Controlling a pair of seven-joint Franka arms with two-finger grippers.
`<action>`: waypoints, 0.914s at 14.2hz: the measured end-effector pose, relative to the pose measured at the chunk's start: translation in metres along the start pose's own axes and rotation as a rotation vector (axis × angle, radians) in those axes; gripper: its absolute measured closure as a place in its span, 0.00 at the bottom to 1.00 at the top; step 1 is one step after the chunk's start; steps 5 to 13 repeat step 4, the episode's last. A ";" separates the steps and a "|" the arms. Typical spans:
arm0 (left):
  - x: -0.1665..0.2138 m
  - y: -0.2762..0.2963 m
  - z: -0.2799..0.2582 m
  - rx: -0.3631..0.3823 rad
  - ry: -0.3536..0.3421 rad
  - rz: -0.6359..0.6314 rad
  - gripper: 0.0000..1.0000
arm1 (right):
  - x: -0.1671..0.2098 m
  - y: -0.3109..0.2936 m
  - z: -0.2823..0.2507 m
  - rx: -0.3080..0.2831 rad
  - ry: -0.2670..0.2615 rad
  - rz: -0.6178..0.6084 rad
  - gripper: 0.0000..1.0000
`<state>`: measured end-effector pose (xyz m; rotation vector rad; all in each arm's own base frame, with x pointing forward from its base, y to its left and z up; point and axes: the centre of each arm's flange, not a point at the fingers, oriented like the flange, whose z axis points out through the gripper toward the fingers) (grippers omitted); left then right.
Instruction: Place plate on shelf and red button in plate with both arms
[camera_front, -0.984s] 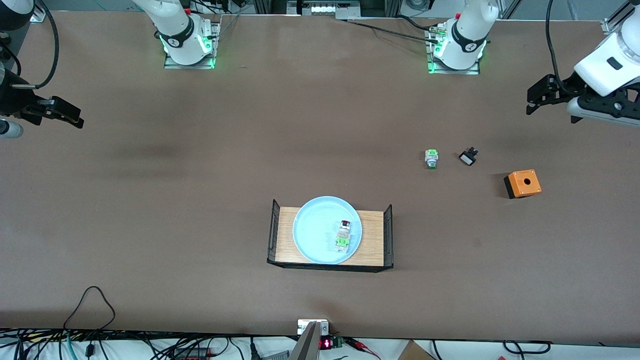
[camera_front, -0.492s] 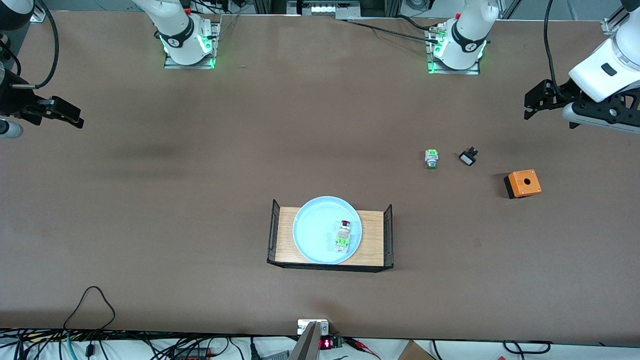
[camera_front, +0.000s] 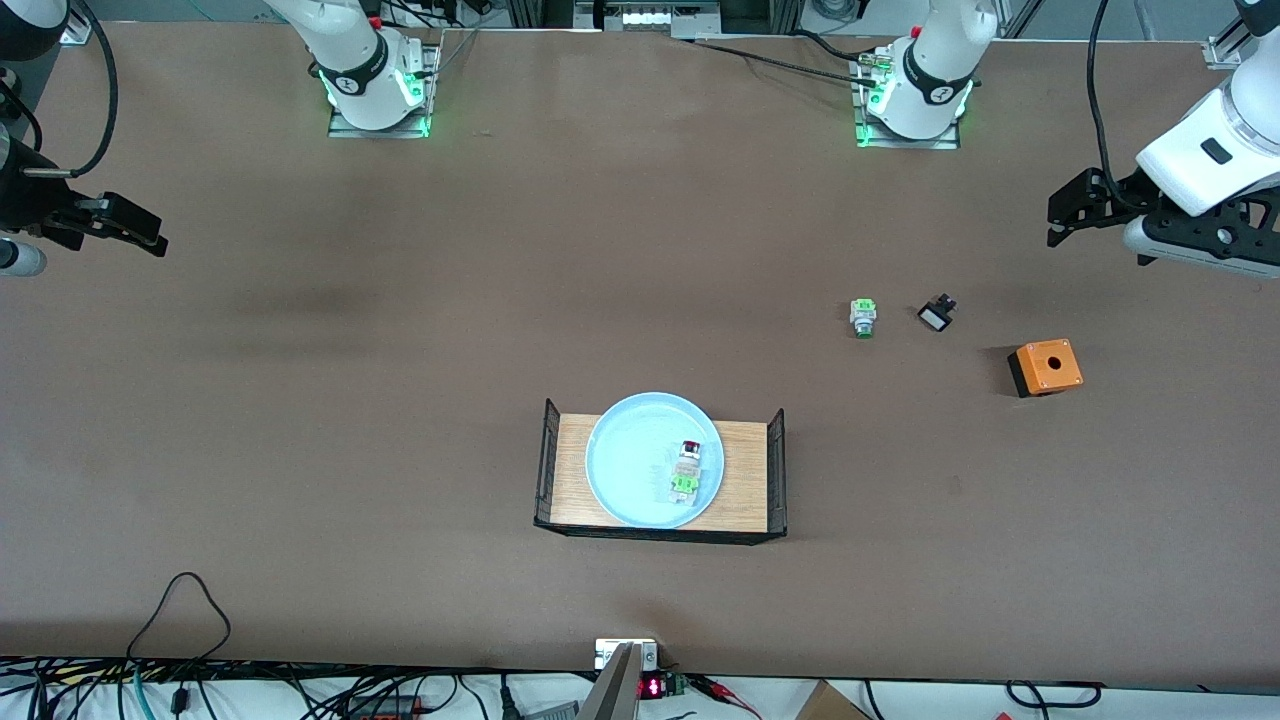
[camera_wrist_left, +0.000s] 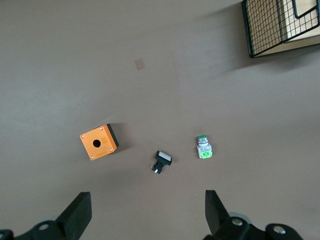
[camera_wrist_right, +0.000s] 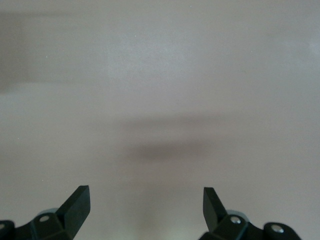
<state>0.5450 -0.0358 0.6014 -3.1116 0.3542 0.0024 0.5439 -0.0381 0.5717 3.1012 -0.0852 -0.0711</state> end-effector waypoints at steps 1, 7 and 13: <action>0.004 -0.001 -0.001 0.000 0.005 0.000 0.00 | 0.000 0.000 0.000 0.000 0.000 0.000 0.00; 0.014 -0.003 0.001 -0.001 0.005 0.000 0.00 | 0.000 0.000 0.000 0.000 0.000 0.000 0.00; 0.014 -0.003 0.001 -0.001 0.005 0.000 0.00 | 0.000 0.000 0.000 0.000 0.000 0.000 0.00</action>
